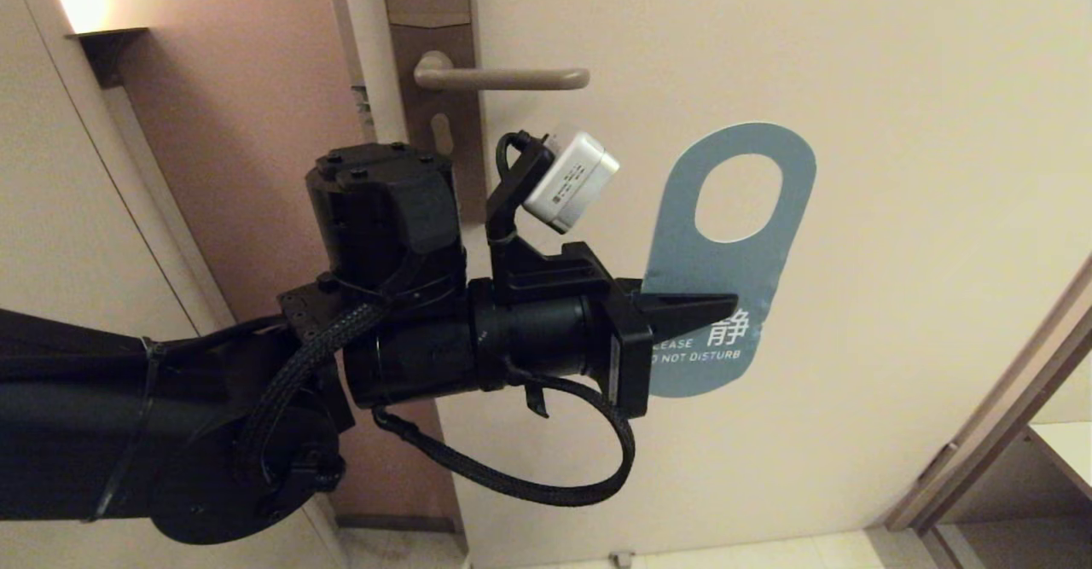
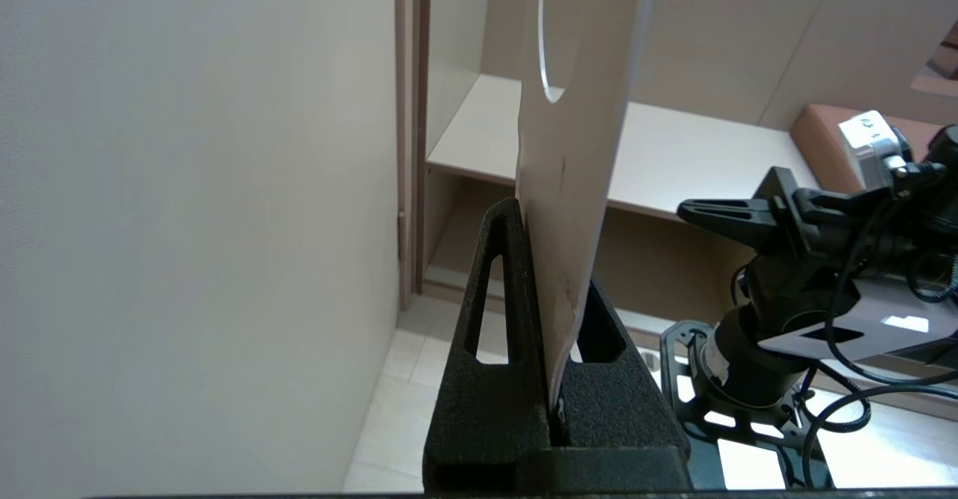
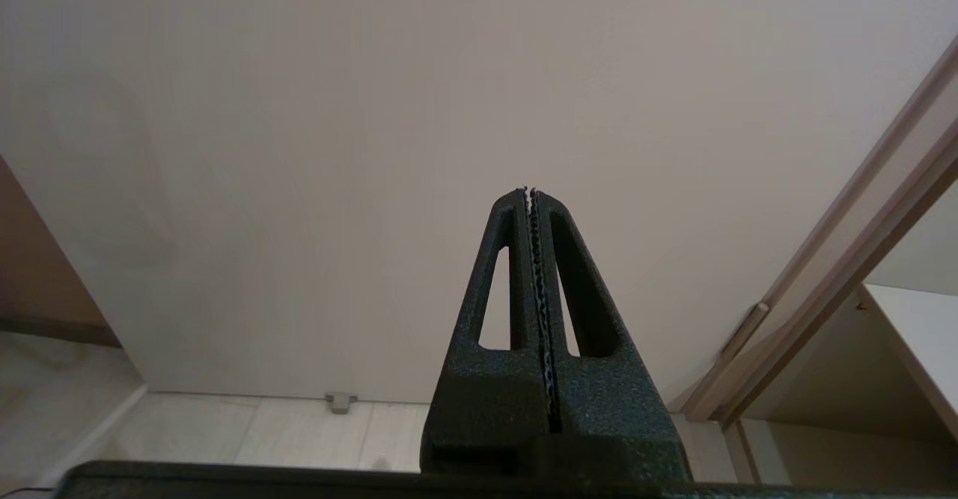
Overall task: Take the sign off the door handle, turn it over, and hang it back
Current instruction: Hand it to the other hand
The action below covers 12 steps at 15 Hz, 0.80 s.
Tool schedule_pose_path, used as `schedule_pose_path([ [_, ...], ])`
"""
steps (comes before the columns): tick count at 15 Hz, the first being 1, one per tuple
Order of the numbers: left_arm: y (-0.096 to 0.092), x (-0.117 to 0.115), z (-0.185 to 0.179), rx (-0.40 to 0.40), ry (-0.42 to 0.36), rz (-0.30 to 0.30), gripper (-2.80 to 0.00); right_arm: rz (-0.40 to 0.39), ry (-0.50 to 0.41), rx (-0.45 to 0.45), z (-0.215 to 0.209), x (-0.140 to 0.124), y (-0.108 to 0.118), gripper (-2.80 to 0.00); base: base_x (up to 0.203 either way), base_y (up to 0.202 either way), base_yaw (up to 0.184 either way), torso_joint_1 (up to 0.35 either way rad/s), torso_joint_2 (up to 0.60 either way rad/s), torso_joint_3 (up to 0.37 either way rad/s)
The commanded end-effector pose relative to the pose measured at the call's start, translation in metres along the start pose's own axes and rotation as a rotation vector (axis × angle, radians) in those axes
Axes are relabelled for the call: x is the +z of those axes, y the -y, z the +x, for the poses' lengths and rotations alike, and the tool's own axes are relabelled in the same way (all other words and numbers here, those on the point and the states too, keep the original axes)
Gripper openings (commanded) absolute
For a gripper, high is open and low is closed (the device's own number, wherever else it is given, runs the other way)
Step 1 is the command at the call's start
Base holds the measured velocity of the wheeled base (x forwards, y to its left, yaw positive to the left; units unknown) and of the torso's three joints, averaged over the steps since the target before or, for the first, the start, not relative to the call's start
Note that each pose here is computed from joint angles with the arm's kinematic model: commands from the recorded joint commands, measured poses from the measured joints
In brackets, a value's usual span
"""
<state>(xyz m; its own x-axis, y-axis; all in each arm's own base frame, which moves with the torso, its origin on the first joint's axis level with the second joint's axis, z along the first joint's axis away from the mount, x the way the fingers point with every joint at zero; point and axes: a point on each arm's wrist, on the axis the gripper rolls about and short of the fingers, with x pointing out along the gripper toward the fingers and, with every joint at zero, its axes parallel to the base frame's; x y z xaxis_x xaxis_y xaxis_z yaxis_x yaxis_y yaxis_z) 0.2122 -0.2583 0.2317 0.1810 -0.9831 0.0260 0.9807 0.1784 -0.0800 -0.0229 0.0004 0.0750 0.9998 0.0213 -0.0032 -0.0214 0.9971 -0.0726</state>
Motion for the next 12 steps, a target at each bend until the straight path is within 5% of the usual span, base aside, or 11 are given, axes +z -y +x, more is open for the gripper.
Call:
schedule_pose_path([
  [1,0.004,-0.0048,-0.0022,-0.012,0.011,0.004,-2.8,-0.001,-0.001,0.0,0.0001,0.0,0.0,-2.8,0.0,0.0,0.0,0.0,0.0,0.0],
  [9,0.0097,-0.0017,-0.0105,-0.018,0.049,0.023,-2.8,-0.036,0.009,0.006,-0.0006,0.0023,0.0,-2.8,0.0,0.0,0.0,0.0,0.0,0.0],
  [10,0.0097,-0.0017,-0.0105,-0.018,0.049,0.023,-2.8,-0.044,0.012,0.005,-0.0008,0.0033,0.0001,0.0,0.0,0.0,0.0,0.0,0.0,0.0],
  [12,0.0103,-0.0013,-0.0107,-0.02,0.05,0.023,-2.8,-0.047,0.036,0.015,-0.0027,0.0095,0.0002,0.0,0.0,0.0,0.0,0.0,0.0,0.0],
])
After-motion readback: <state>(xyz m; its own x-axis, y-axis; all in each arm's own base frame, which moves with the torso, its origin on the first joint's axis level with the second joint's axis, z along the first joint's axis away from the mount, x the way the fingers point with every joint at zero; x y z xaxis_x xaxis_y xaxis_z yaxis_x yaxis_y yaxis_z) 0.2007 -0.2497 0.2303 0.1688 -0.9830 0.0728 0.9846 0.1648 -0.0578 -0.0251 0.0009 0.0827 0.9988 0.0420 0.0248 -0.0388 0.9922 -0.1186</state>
